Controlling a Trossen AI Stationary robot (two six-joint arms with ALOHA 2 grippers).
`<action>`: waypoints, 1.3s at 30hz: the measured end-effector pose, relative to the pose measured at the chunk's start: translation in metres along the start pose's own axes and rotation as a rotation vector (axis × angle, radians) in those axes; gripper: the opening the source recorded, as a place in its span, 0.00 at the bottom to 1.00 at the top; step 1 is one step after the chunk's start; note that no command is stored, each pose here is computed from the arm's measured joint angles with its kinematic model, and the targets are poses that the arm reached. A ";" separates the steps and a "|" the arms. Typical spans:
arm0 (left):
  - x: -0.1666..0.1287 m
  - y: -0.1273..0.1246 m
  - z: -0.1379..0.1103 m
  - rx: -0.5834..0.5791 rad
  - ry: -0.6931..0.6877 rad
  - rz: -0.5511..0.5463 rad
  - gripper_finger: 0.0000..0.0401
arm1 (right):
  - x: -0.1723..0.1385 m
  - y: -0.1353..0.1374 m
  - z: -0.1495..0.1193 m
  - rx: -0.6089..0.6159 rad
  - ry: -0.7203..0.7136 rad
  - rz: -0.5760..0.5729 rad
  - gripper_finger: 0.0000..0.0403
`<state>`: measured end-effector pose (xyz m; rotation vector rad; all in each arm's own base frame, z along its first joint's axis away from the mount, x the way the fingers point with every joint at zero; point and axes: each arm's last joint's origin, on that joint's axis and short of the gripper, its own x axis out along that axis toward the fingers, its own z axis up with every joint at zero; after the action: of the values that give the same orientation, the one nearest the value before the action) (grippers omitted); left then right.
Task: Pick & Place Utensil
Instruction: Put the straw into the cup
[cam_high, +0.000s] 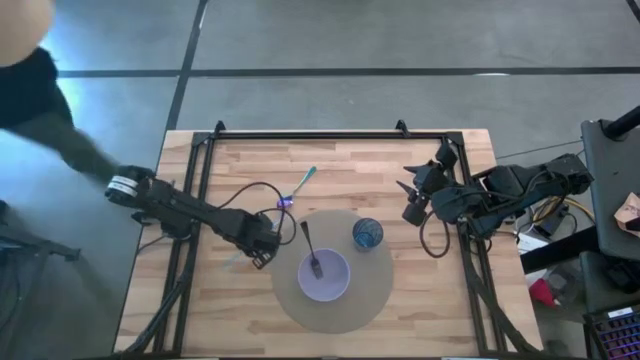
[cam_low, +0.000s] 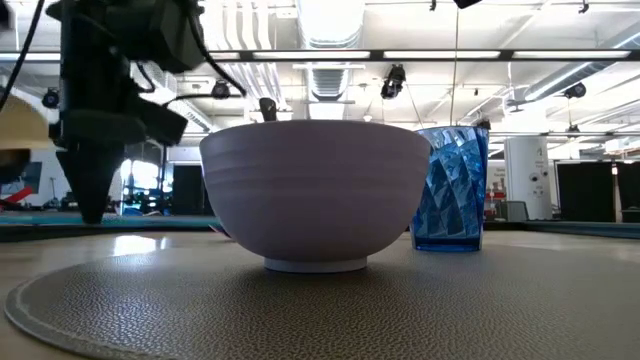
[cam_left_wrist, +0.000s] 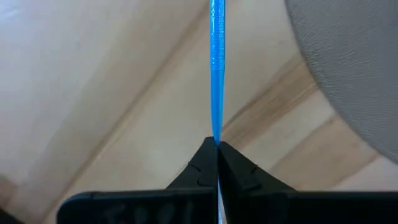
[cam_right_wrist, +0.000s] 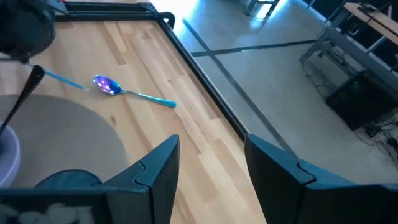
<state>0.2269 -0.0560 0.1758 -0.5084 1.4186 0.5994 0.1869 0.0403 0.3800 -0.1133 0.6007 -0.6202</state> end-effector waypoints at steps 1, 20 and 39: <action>-0.003 0.002 -0.001 -0.002 -0.010 -0.002 0.00 | 0.000 0.000 0.000 0.000 0.003 0.007 0.44; -0.074 0.047 -0.007 -0.098 -0.566 0.024 0.00 | 0.000 0.003 -0.001 -0.001 0.041 0.102 0.44; -0.119 0.018 0.020 0.141 -1.026 -0.177 0.00 | 0.008 0.012 -0.014 -0.036 0.108 0.178 0.44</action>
<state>0.2235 -0.0388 0.2968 -0.1483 0.4282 0.4933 0.1901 0.0464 0.3616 -0.0591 0.7186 -0.4447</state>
